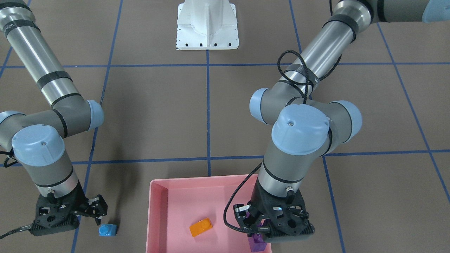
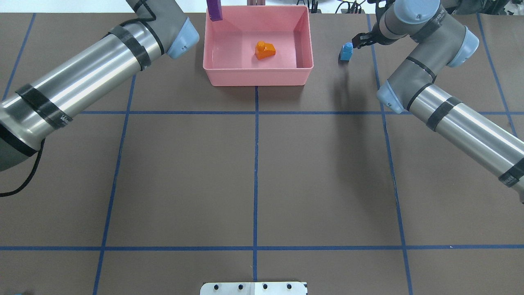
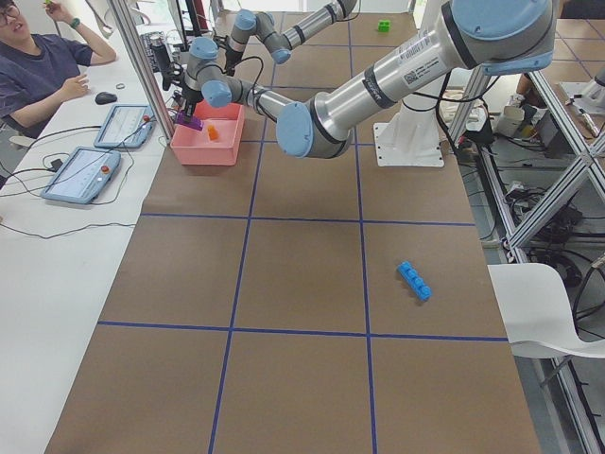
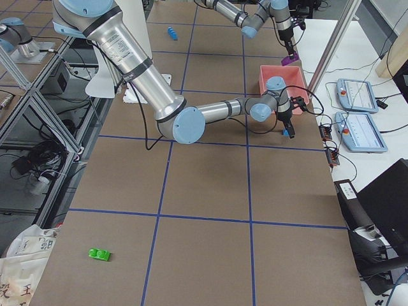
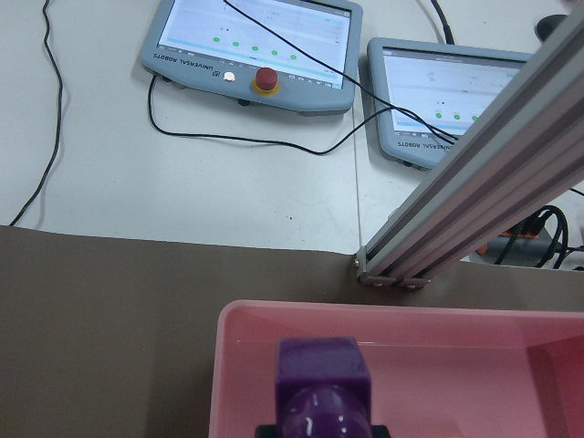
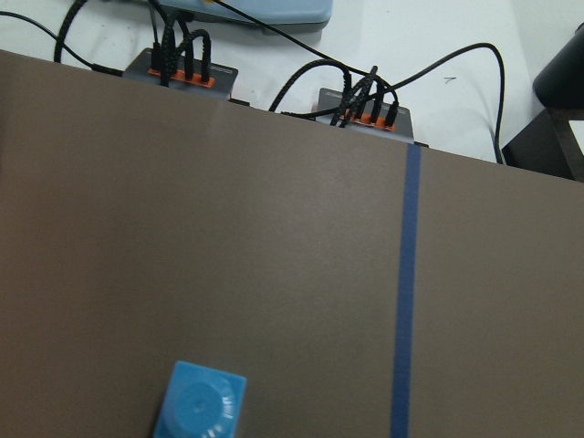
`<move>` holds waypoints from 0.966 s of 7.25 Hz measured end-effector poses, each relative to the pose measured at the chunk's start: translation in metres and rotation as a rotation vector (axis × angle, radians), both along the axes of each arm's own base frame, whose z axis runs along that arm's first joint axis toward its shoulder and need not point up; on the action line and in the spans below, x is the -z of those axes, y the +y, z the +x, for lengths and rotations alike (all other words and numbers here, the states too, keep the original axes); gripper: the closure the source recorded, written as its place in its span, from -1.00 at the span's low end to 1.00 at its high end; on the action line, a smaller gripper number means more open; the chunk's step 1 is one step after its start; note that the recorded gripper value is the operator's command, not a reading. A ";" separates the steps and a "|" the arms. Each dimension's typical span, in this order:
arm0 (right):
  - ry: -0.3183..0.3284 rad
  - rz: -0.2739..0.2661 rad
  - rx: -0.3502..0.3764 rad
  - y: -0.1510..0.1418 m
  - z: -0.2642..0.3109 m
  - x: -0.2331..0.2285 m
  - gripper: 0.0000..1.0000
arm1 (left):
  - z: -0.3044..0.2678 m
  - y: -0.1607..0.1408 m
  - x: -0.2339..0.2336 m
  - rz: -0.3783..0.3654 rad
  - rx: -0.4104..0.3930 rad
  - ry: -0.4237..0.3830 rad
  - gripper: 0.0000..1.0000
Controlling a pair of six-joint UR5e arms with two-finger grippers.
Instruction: Put all blocks into box
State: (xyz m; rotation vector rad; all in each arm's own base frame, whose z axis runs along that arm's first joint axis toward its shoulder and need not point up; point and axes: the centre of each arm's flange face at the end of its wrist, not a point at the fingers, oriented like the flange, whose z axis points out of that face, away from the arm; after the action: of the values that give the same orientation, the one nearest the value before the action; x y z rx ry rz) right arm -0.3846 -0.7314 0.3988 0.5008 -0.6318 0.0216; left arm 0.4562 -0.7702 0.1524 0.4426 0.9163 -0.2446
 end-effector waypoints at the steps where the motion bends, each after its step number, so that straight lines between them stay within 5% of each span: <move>1: -0.020 -0.001 -0.003 -0.002 -0.020 0.012 -0.98 | 0.012 0.005 -0.002 0.001 0.005 -0.007 1.00; 2: -0.026 0.002 -0.011 -0.005 -0.034 0.014 -0.98 | 0.023 0.010 -0.005 -0.007 0.013 -0.009 1.00; 4: -0.007 0.000 -0.031 -0.009 -0.043 0.004 -0.96 | 0.037 0.018 -0.005 -0.029 0.028 0.001 -0.99; 5: 0.006 -0.005 -0.035 -0.009 -0.047 -0.002 -0.81 | 0.040 0.019 -0.005 -0.032 0.030 0.003 -1.00; 6: 0.021 -0.009 -0.039 -0.009 -0.051 -0.008 -0.25 | 0.040 0.019 -0.002 -0.031 0.032 0.007 -1.00; 7: 0.031 -0.008 -0.044 -0.010 -0.053 -0.009 0.58 | 0.038 0.019 0.003 -0.027 0.034 0.011 -1.00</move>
State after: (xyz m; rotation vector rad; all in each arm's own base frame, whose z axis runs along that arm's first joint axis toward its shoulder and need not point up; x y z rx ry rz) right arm -0.4380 -0.7414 0.4074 0.5063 -0.5903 0.0578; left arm 0.4946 -0.7508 0.1497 0.4323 0.9159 -0.2902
